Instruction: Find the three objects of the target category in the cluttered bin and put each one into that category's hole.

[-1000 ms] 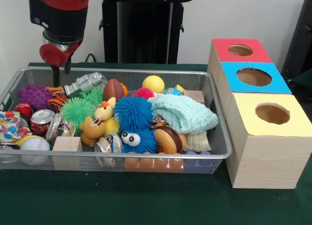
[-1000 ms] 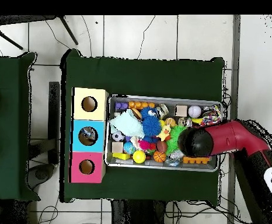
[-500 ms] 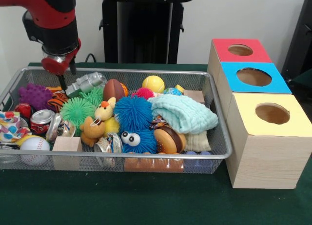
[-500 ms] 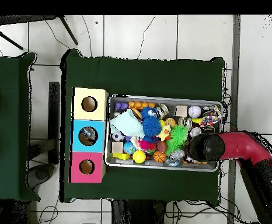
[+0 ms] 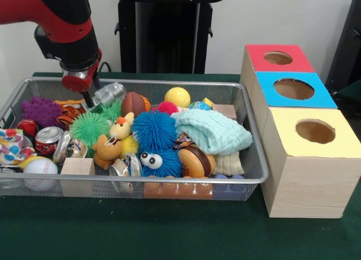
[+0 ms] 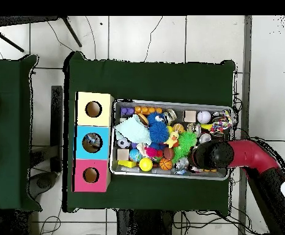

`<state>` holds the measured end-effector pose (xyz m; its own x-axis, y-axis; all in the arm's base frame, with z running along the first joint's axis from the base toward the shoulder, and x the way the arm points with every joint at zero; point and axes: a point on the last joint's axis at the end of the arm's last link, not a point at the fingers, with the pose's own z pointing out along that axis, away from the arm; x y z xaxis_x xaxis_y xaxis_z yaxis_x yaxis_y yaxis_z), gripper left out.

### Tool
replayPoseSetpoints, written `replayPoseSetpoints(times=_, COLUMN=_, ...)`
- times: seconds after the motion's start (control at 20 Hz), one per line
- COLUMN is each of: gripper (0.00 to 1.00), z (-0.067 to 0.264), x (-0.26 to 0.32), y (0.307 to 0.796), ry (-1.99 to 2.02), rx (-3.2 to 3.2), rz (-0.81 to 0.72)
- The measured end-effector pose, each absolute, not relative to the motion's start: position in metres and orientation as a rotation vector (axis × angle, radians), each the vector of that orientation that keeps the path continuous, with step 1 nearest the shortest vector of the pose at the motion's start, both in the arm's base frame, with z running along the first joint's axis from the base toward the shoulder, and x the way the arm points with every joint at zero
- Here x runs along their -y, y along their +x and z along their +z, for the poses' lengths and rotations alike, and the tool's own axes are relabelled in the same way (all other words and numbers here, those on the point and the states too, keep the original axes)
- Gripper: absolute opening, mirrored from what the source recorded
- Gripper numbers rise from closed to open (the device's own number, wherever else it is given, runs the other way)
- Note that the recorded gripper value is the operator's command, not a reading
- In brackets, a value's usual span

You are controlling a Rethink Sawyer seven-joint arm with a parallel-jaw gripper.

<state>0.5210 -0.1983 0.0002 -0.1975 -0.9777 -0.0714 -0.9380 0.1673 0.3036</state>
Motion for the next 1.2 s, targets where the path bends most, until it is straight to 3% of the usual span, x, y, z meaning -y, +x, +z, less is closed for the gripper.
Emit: replayPoseSetpoints(times=1.2, gripper=1.0, z=-0.003, x=0.169, y=0.523, ry=1.965, rx=2.361, rz=-0.583)
